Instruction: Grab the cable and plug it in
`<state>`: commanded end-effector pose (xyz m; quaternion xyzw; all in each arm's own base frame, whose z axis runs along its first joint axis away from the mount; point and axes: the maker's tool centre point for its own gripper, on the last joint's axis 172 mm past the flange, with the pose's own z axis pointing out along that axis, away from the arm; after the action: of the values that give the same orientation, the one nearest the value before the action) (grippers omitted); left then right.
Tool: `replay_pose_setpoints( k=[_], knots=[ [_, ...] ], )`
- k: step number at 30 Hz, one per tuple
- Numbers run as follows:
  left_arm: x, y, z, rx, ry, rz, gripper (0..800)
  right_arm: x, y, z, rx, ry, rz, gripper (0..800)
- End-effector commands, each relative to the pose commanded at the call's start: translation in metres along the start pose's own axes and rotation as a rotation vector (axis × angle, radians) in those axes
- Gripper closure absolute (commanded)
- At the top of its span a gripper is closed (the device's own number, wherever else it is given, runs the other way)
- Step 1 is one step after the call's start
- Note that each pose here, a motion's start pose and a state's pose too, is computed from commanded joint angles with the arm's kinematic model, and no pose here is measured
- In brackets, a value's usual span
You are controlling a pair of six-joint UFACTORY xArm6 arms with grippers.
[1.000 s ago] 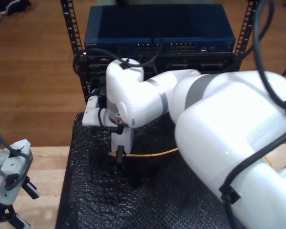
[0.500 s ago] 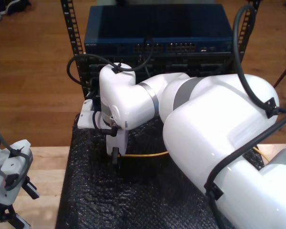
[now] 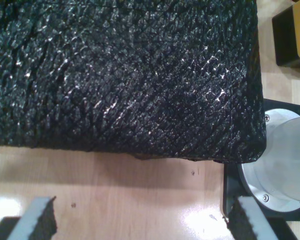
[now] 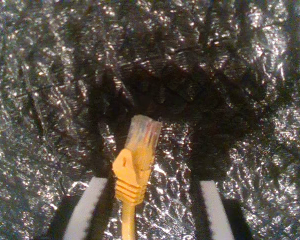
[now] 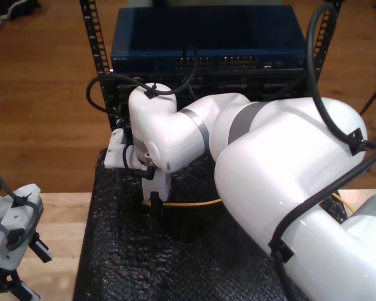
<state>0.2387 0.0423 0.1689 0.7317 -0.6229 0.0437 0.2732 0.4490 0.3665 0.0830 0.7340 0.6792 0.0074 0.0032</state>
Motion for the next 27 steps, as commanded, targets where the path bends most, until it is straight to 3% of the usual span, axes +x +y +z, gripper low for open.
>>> replay_pose_setpoints(
  k=[11, 16, 21, 27],
  knots=[
    [0.0, 0.0, 0.0, 0.0, 0.0, 0.0, 0, 0.001, 0.001, -0.002, -0.004, 0.002, -0.001, 480],
    [0.0, 0.0, 0.0, 0.0, 0.0, 0.0, 0, 0.0, 0.002, -0.002, -0.009, -0.003, -0.007, 578],
    [0.0, 0.0, 0.0, 0.0, 0.0, 0.0, 0, -0.003, 0.005, -0.004, -0.024, -0.016, -0.021, 748],
    [0.0, 0.001, 0.001, -0.007, 0.003, -0.001, 0, -0.005, 0.006, -0.012, -0.033, -0.012, -0.03, 781]
  ],
)
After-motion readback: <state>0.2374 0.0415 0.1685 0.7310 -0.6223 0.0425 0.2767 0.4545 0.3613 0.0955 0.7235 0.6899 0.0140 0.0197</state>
